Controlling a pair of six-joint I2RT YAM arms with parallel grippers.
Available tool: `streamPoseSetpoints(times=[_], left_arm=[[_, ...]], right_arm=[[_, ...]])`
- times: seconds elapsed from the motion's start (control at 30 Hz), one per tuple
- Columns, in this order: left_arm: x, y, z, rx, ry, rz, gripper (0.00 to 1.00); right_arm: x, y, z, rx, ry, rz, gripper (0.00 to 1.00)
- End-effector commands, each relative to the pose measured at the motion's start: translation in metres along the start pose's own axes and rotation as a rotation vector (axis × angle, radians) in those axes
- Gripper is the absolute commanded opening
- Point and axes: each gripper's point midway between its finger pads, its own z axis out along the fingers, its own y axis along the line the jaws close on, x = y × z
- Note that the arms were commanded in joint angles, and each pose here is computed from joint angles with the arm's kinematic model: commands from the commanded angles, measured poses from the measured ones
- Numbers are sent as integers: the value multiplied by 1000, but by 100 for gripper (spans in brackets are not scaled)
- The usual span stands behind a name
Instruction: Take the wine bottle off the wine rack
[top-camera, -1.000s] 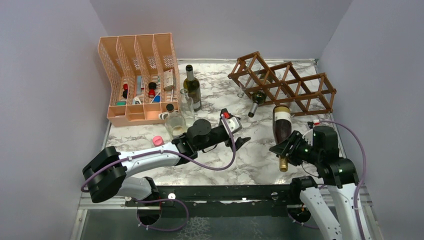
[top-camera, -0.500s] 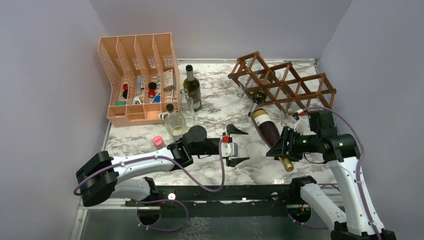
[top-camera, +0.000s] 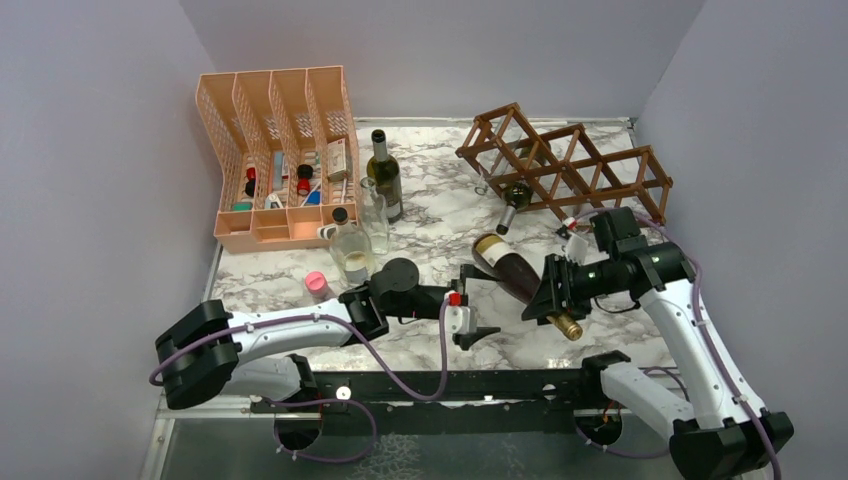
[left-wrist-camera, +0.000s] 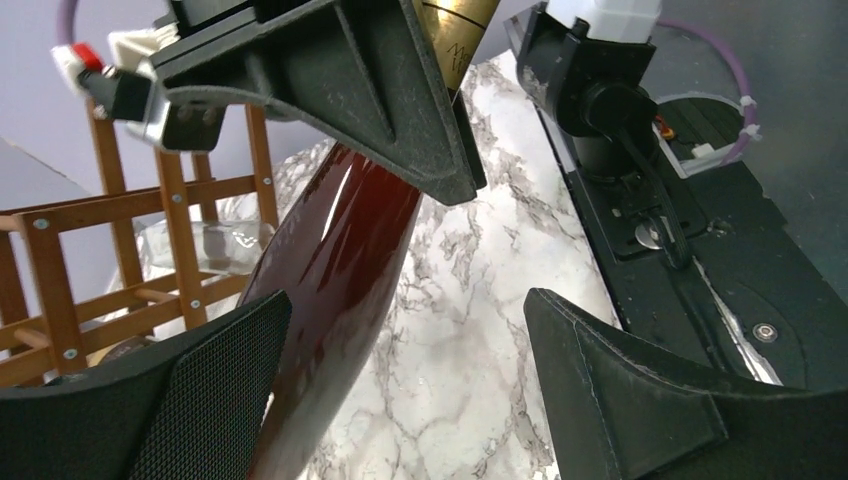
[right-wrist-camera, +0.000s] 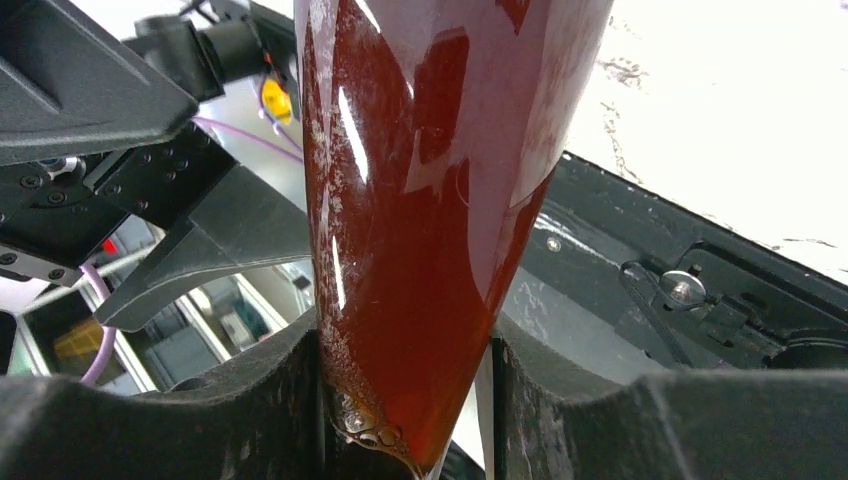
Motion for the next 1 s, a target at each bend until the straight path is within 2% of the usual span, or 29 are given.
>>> streamPoseSetpoints(times=[0.0,0.2,0.63,0.9,0.97], left_arm=[[-2,-16,9,72,-28,6,94],[7,-26,17,114,-15,-18,94],[32,-23,44,108,54,-102,92],[47,-23,45,92,108,-81,83],[51,-22,46,85,126,-79,75]], right_arm=[[-12,47,-1,-236,-22,-277,1],[1,53,12,-234,91,-331,1],[0,64,25,-225,189,-385,1],[3,63,30,-211,209,-413,1],[2,64,29,-212,204,-420,1]])
